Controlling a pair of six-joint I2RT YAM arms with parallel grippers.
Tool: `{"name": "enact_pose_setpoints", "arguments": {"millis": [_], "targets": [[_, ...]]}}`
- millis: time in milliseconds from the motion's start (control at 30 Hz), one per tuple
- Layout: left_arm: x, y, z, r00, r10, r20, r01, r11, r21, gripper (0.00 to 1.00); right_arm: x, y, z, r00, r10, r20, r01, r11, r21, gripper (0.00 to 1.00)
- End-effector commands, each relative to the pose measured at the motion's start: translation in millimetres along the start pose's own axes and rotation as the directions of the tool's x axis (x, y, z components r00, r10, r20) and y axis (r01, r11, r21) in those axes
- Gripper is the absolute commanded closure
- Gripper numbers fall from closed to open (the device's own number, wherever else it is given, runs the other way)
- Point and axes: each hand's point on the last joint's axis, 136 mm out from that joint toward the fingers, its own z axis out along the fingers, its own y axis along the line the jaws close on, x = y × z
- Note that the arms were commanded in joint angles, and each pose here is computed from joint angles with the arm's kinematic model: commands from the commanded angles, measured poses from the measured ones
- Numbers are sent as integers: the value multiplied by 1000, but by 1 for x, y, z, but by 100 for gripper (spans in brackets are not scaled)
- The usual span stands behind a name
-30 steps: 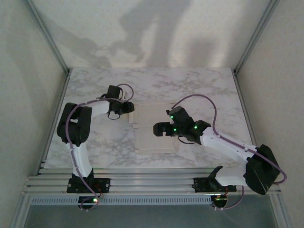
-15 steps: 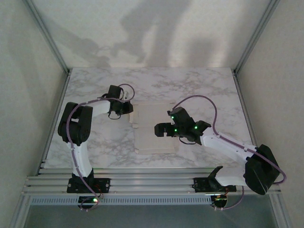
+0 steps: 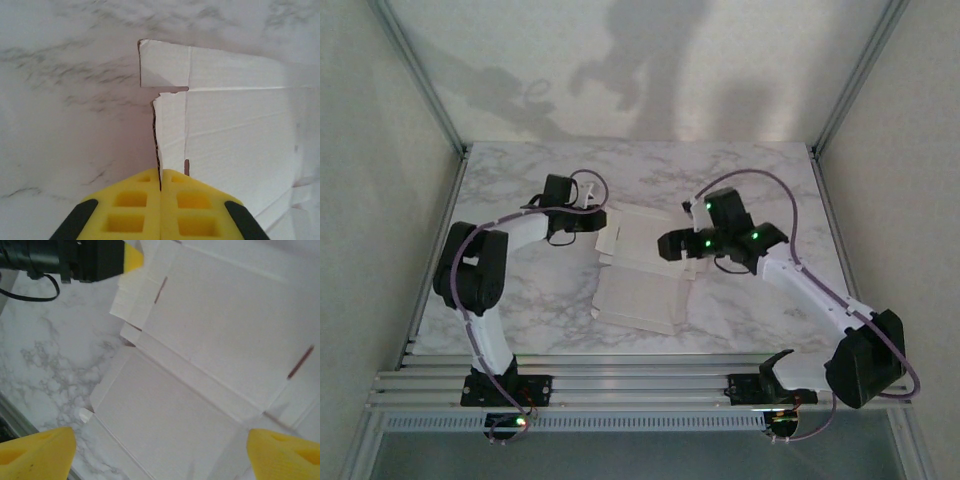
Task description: Fold the paper box
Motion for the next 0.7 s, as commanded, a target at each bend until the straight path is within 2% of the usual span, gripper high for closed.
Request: {"name": "enact_pose_setpoints", "arguments": {"millis": [0,200,433,667], "targets": [[-13,-44,-19,988,139,71,-148,979,138,93,-10,6,-13,995,-86,-56,82,995,-58,17],[-9,-71,-25,967,234,103,-251,944,214,92,-47,-1,-19,991,-119,-62,111,988,-110,32],[1,-91,-25,936,333,113,-352,881,317,92,-72,-26,-10,987,-134,-91,119,981,-153,36],[2,-102,-28,902,406,147,-431,827,361,93,-74,-56,13,985,-110,-130,91,985,-146,41]]}}
